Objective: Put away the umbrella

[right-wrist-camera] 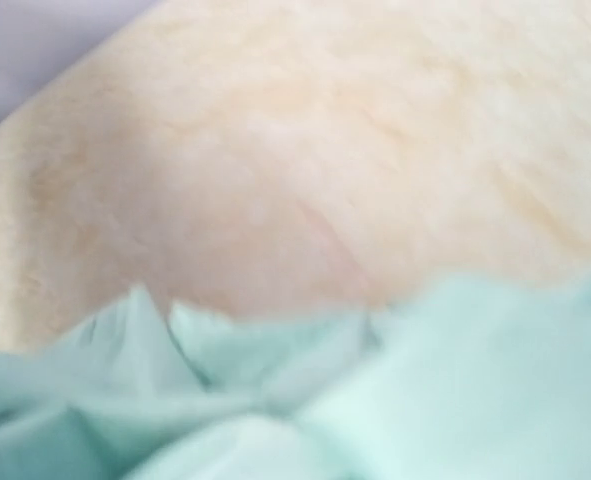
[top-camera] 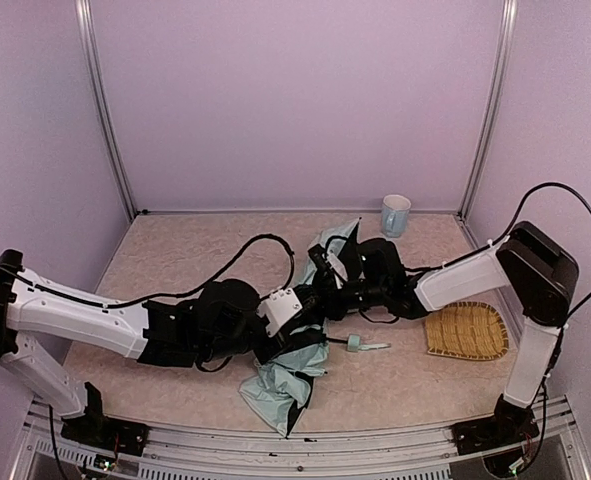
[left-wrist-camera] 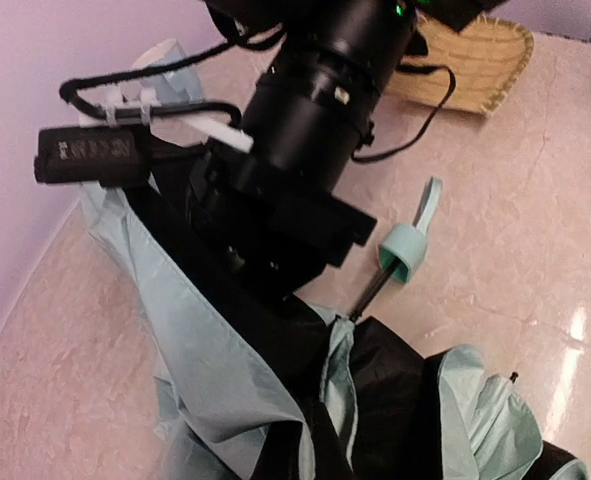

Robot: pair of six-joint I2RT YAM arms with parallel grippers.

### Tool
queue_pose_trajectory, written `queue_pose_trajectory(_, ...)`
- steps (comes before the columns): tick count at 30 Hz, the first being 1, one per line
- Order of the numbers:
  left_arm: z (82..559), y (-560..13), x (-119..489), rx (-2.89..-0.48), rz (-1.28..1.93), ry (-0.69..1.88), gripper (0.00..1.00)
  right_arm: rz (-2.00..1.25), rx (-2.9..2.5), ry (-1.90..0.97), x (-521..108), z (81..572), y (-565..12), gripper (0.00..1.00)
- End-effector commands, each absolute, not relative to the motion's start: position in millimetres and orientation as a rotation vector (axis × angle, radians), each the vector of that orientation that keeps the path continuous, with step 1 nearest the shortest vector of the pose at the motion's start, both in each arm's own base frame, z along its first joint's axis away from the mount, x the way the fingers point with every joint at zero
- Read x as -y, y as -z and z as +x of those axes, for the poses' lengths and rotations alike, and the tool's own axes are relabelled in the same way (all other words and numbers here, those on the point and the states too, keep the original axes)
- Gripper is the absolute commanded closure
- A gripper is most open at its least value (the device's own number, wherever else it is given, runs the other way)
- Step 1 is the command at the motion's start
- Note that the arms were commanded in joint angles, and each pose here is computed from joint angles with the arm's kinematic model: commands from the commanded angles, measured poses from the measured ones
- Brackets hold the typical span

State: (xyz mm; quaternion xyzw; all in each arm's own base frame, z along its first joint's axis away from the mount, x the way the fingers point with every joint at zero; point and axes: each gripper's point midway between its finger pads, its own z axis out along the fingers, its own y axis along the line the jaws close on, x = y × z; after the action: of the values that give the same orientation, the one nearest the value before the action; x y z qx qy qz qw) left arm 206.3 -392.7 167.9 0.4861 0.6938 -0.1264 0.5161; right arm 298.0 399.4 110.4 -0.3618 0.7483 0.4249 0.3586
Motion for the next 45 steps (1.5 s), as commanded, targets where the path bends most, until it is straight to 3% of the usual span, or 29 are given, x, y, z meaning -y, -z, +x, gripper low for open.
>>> queue_pose_trajectory(1,201.7,-121.3,385.4,-1.735,1.243,0.247,1.0,-0.897,-1.973,-1.015,-374.9,291.1,-112.5,0.81)
queue_pose_trajectory(11,194.5,-73.7,377.6,-1.806,1.291,0.235,1.0,-0.913,-2.03,-0.97,-310.0,270.0,-145.2,0.45)
queue_pose_trajectory(16,192.3,-67.2,376.3,-1.817,1.286,0.266,1.0,-0.848,-2.078,-0.843,-283.4,295.5,-142.8,0.38)
queue_pose_trajectory(26,199.6,-73.6,363.6,-1.862,1.199,0.354,1.0,-0.843,-2.318,-0.528,-254.7,382.0,-79.1,0.37)
queue_pose_trajectory(35,203.8,-79.7,365.5,-1.855,1.185,0.356,1.0,-1.291,-2.046,-0.816,-311.7,356.9,-78.4,0.23)
queue_pose_trajectory(45,209.4,-82.6,363.9,-1.859,1.184,0.332,1.0,-1.429,-2.007,-1.037,-346.0,339.7,-49.3,0.3)
